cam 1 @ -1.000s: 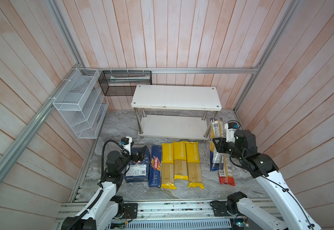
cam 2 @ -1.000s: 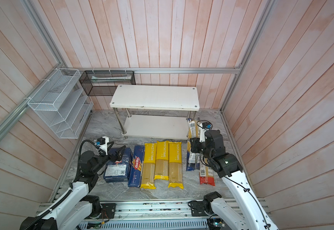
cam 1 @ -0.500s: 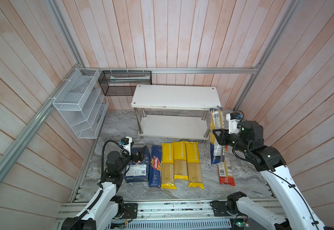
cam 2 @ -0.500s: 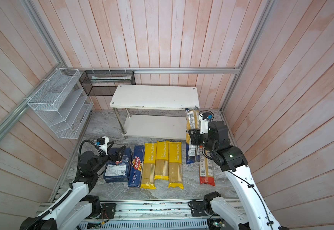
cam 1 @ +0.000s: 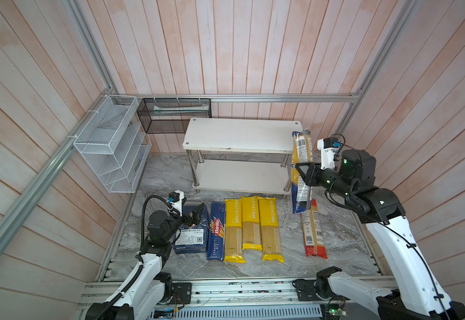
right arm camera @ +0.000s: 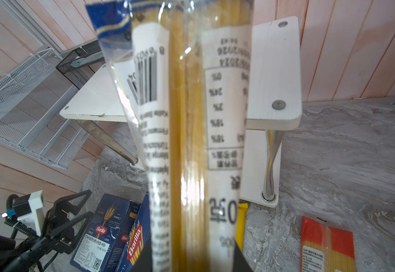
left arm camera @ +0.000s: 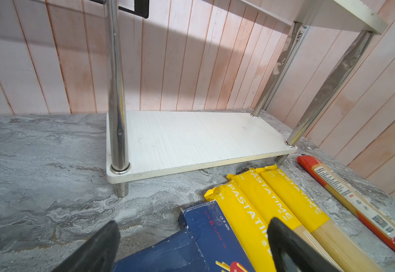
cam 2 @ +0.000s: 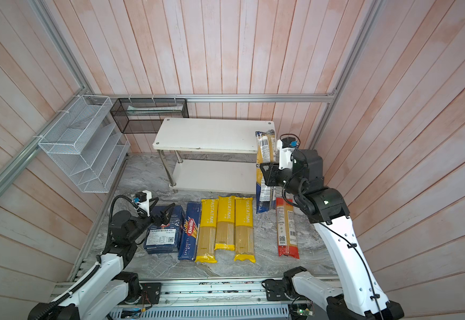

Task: Arrange pasta packages on shelves
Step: Place the pasta bag on the shelf.

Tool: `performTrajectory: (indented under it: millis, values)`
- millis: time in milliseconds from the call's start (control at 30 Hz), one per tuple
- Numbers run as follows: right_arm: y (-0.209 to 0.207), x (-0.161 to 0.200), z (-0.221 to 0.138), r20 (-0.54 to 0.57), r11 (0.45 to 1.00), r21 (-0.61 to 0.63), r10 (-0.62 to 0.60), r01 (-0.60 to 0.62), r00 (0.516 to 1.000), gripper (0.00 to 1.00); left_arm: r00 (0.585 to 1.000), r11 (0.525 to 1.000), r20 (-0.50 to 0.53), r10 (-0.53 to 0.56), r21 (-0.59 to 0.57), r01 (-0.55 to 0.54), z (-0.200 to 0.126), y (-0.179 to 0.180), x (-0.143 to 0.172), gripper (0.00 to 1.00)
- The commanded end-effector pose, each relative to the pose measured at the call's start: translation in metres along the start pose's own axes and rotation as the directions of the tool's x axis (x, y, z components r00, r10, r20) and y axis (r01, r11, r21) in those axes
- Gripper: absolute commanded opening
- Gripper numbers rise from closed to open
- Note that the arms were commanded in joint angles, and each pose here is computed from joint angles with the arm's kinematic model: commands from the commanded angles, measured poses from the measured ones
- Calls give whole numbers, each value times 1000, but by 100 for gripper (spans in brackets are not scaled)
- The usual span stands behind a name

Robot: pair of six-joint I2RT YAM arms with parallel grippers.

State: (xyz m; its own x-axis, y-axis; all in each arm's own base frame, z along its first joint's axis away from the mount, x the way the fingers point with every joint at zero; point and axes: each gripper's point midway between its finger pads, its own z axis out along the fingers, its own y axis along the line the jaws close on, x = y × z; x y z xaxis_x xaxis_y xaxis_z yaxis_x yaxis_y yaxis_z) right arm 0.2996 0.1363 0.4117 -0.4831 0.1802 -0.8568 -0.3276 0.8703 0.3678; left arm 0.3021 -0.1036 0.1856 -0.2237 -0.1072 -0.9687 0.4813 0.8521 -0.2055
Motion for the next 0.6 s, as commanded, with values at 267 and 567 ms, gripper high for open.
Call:
performTrajectory:
  millis: [267, 567]
  values:
    - [35, -97, -1, 204, 990, -93, -87, 108, 975, 0, 1000, 1000, 17, 12, 13, -12, -1, -2, -3, 100]
    - [24, -131, 22, 223, 986, -146, -51, 85, 973, 0, 1000, 1000, 26, 14, 8, -14, -3, -2, -3, 100]
